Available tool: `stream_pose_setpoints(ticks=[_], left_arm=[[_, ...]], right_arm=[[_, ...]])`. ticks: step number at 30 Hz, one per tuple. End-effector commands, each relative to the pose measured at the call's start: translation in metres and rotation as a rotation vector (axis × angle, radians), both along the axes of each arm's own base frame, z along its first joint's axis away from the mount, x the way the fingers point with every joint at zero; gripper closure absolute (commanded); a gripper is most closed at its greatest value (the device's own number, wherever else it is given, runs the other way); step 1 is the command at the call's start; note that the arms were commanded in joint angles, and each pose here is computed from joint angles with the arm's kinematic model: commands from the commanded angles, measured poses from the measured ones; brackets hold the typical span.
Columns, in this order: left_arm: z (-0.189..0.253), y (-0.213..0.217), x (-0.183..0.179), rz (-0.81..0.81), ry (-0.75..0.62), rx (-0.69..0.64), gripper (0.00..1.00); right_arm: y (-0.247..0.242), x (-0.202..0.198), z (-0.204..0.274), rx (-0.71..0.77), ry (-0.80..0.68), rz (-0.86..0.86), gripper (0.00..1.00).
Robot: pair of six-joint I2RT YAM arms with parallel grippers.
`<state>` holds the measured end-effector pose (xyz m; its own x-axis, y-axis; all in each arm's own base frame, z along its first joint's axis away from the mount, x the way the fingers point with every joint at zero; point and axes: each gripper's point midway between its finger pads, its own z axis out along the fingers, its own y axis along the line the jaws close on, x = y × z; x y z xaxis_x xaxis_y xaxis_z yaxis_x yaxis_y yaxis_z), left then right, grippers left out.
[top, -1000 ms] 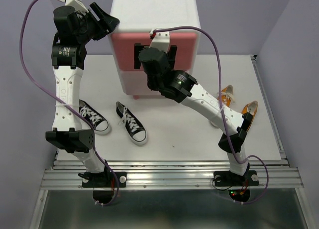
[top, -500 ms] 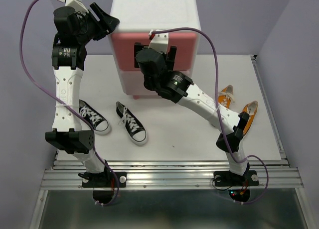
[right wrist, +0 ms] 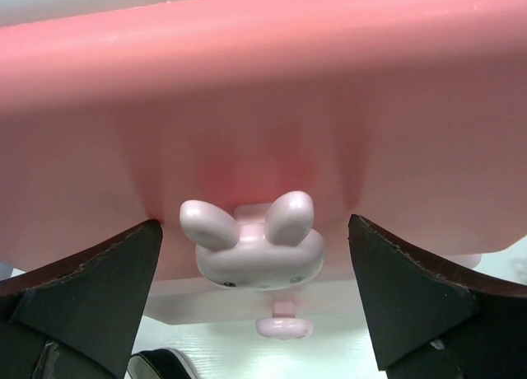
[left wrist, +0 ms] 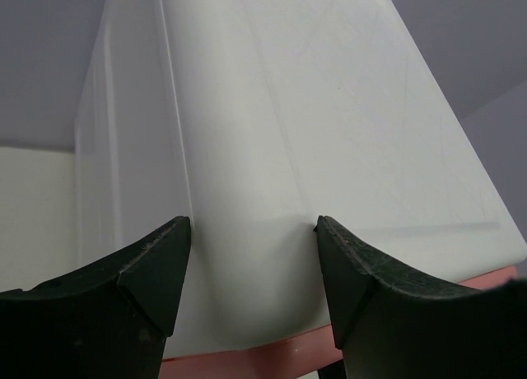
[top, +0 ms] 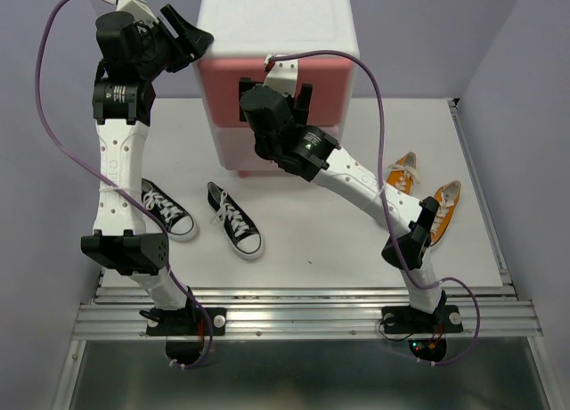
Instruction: Place and organize the shoes in the shoe cabinet
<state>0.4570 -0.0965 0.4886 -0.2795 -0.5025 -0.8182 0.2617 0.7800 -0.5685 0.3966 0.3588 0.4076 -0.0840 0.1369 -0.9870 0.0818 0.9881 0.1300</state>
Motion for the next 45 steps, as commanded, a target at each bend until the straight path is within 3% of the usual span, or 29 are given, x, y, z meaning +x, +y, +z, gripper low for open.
stream_pose_setpoints(ticks=[1, 6, 16, 19, 22, 23, 29, 33, 45], left_arm=[[-0.044, -0.008, 0.0, -0.043, 0.128, 0.053, 0.29], [-0.044, -0.008, 0.003, -0.038, 0.126, 0.051, 0.29], [-0.044, -0.01, 0.006, -0.036, 0.124, 0.05, 0.29], [-0.045, -0.012, 0.004, -0.042, 0.13, 0.05, 0.3], [-0.044, -0.017, 0.003, -0.054, 0.123, 0.055, 0.3], [-0.045, -0.017, 0.003, -0.052, 0.124, 0.056, 0.3], [-0.049, -0.016, 0.007, -0.041, 0.136, 0.054, 0.3], [-0.05, -0.017, 0.009, -0.035, 0.142, 0.048, 0.3], [-0.061, -0.013, 0.012, -0.01, 0.168, 0.061, 0.3]], right_arm=[[-0.014, 0.013, 0.017, 0.099, -0.039, -0.03, 0.0], [-0.018, 0.021, 0.015, 0.098, -0.034, -0.028, 0.07], [-0.021, 0.022, 0.018, 0.111, -0.044, -0.054, 0.5], [-0.025, 0.021, 0.019, 0.115, -0.048, -0.076, 0.58], [-0.027, 0.019, 0.022, 0.105, -0.047, -0.066, 0.77], [-0.029, 0.017, 0.025, 0.108, -0.049, -0.059, 0.99], [-0.019, 0.0, 0.015, 0.114, -0.008, 0.047, 0.99], [-0.005, -0.041, 0.008, 0.141, 0.028, 0.163, 0.99], [0.016, -0.132, 0.011, 0.217, 0.108, 0.256, 0.99]])
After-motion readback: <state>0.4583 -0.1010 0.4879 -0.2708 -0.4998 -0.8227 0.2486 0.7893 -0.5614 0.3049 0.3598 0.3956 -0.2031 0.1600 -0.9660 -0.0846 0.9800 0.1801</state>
